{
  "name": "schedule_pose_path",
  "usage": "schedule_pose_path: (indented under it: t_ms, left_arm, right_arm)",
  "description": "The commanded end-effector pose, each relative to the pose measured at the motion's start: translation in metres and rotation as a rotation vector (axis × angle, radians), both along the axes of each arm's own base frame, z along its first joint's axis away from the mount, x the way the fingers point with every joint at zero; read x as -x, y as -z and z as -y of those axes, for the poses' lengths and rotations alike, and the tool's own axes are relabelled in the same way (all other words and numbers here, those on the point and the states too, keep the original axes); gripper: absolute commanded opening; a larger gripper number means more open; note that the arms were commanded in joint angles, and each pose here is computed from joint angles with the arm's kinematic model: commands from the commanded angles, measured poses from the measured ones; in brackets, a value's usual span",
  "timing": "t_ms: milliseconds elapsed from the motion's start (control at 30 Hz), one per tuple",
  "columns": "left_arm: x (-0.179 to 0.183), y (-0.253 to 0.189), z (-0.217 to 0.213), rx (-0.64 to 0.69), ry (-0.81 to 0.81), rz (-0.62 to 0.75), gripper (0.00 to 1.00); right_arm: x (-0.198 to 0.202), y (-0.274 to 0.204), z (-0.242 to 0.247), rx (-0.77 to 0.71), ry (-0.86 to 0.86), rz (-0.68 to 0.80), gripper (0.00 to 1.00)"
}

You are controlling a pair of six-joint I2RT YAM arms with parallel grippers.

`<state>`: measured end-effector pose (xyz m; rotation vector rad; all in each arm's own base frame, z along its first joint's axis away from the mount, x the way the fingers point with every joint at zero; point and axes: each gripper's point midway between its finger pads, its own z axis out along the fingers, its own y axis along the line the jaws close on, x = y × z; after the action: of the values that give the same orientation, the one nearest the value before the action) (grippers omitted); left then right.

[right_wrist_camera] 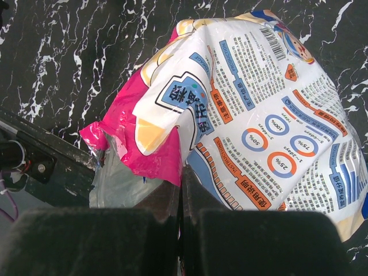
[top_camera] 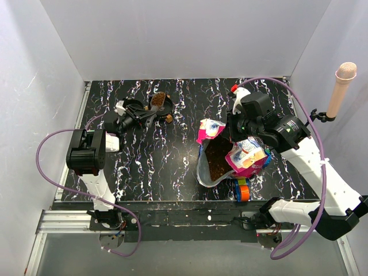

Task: Serve the pet food

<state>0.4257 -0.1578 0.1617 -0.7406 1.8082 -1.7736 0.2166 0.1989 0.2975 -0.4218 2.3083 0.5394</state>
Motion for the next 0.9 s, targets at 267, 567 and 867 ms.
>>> schedule_pose_path:
  t_ms: [267, 567, 867]
  left_arm:
    - [-0.004, 0.017, -0.007, -0.039, -0.064, -0.112, 0.0]
    - [-0.012, 0.018, -0.01, -0.053, -0.083, -0.225, 0.0]
    - [-0.008, 0.018, -0.01, -0.076, -0.086, -0.381, 0.0]
  right_arm:
    - [-0.006, -0.035, -0.003, -0.088, -0.001, 0.121, 0.01]
    - [-0.007, -0.038, -0.003, -0.092, -0.001, 0.134, 0.01]
    - [-0.006, -0.036, -0.005, -0.103, -0.01, 0.135, 0.01]
